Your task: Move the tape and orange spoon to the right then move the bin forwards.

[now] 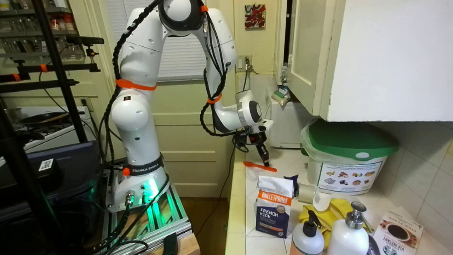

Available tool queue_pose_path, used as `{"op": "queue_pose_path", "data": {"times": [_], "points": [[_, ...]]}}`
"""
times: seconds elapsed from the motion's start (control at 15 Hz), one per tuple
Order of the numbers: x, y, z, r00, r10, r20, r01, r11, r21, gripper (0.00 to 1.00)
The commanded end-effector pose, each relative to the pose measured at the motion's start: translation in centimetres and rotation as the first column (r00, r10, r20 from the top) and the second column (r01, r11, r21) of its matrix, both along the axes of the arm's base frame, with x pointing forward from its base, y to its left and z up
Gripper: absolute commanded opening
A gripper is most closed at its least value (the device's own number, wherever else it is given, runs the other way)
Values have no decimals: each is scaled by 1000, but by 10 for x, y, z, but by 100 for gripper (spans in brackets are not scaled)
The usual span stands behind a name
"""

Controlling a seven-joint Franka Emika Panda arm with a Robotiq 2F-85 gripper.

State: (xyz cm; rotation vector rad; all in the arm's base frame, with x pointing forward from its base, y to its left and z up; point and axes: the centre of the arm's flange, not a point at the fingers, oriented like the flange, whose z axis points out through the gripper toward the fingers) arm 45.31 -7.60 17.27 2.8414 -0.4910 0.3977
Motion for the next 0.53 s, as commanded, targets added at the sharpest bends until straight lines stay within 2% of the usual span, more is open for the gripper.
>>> {"op": "queue_pose_path", "data": {"times": [0.0, 0.13, 0.47], "points": [[-44, -4, -6, 1000, 0, -28, 0, 1000, -8, 0], [-59, -1, -2, 999, -5, -31, 4, 1000, -13, 0], [-83, 2, 4, 999, -11, 40, 13, 999, -52, 0]]}}
